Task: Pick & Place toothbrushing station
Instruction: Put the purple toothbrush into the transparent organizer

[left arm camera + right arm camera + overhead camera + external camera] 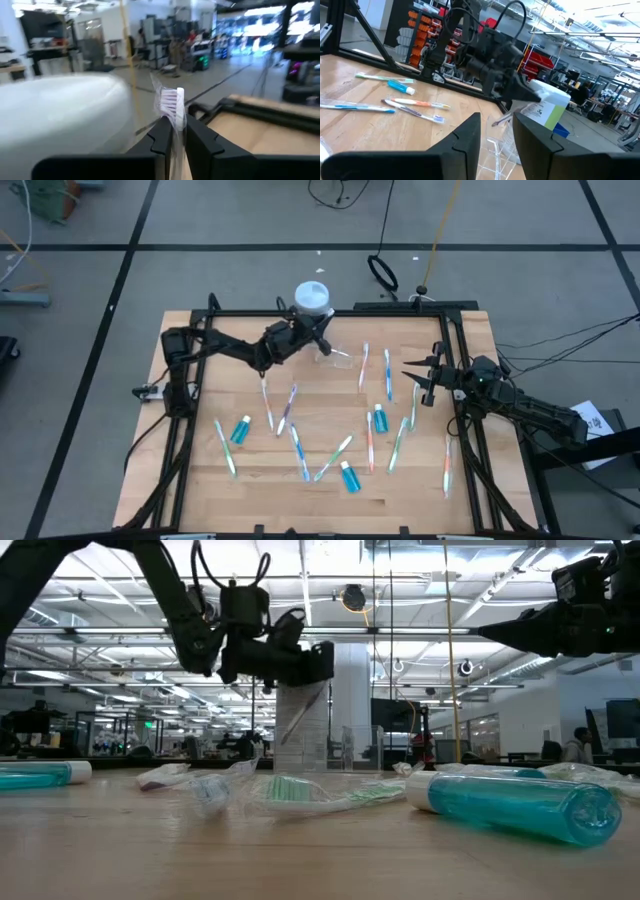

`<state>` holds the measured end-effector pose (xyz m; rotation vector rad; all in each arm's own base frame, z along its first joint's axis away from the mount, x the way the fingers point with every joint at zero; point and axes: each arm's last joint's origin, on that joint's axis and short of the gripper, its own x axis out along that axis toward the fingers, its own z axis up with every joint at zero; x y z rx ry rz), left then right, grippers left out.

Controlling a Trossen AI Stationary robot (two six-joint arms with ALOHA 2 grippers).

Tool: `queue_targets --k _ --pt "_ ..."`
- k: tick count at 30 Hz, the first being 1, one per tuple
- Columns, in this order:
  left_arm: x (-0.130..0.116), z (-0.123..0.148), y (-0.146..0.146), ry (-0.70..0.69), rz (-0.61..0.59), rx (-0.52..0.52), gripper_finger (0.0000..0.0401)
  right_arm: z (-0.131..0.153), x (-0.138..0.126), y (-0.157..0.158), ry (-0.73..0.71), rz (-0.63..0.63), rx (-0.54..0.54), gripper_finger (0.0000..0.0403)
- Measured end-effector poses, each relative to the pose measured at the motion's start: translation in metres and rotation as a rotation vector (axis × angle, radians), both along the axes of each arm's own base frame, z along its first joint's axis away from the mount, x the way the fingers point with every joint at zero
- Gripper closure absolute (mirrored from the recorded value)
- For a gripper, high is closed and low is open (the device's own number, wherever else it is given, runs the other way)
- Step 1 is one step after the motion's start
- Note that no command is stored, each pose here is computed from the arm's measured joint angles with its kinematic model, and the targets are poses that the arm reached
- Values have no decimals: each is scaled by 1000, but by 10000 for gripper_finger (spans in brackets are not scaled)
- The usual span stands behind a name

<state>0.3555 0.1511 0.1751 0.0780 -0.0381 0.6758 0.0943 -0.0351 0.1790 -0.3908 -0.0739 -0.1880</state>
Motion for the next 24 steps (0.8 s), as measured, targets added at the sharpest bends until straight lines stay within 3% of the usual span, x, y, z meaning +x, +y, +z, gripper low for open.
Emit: queue_targets --k 6,15,19,24 --pt "3 -6 -7 61 61 -3 324 0 0 0 0 0 1 298" --pt "6 -7 -38 251 359 104 261 0 0 0 0 0 1 298" --pt "6 3 -56 325 402 137 233 0 0 0 0 0 1 298" --pt "-4 26 -68 354 385 88 211 0 0 0 3 0 3 298"
